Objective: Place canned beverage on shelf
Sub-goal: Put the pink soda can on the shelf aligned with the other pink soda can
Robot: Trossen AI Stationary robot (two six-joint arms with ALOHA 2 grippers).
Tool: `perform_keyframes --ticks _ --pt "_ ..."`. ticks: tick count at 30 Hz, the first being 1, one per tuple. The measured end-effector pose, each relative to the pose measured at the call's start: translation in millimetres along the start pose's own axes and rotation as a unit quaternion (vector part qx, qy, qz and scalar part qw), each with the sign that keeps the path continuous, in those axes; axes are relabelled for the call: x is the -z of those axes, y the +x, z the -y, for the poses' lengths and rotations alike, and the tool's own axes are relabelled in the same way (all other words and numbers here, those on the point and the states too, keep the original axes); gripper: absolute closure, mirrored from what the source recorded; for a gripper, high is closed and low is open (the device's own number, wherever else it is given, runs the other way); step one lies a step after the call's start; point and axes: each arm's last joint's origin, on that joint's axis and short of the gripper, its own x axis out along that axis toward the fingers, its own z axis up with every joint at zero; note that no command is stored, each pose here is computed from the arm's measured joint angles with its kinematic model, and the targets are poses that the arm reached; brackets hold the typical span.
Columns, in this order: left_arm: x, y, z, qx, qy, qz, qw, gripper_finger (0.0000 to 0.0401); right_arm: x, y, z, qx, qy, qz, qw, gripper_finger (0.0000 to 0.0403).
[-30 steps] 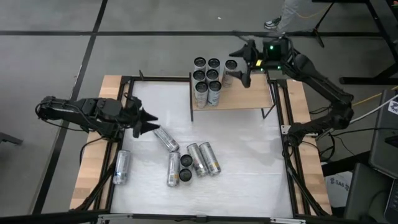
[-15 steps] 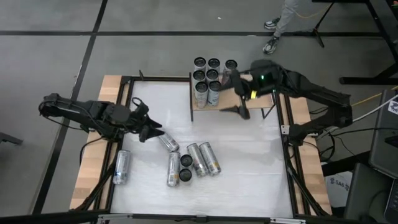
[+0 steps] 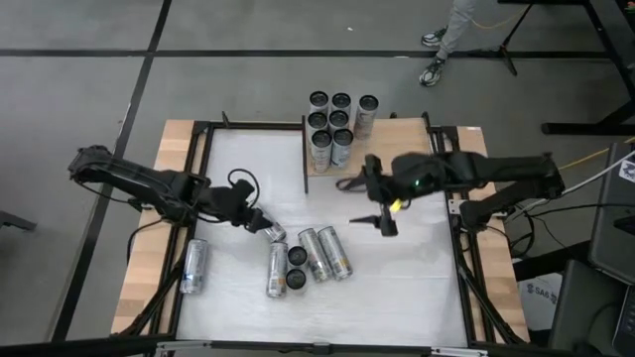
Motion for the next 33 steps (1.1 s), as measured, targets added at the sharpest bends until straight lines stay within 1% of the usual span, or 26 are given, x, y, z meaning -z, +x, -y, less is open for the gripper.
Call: perform_keyframes --ticks 4,6,11,14,16,21,24,29,33 --pt "5 6 -12 -0.071 -0.035 -0.028 0.996 0.0106 9 9 -12 0.009 0.005 -0.02 1.0 0.004" --pt "7 6 -19 -0.112 -0.051 -0.035 0.992 0.0106 15 13 -15 0.012 0.002 -0.031 0.999 0.004" --pt "9 10 -30 -0.189 -0.098 -0.028 0.977 0.0106 23 19 -17 0.013 0.0 -0.047 0.999 0.004" --pt "9 16 -31 -0.206 -0.135 0.001 0.969 0.0106 26 21 -17 0.022 -0.003 -0.053 0.998 0.004" --pt "9 22 -30 -0.206 -0.17 0.02 0.963 0.0106 26 21 -16 0.032 -0.005 -0.053 0.998 0.004" --pt "9 37 -32 -0.237 -0.246 0.045 0.939 0.0106 26 22 -16 0.039 -0.006 -0.053 0.998 0.004" --pt "7 47 -33 -0.245 -0.289 0.06 0.923 0.0106 25 22 -15 0.04 -0.006 -0.049 0.998 0.004" --pt "3 64 -38 -0.267 -0.341 0.087 0.897 0.0106 23 22 -15 0.041 -0.006 -0.038 0.998 0.004" --pt "0 80 -42 -0.282 -0.362 0.1 0.883 0.0106 22 22 -15 0.042 -0.006 -0.036 0.998 0.004"
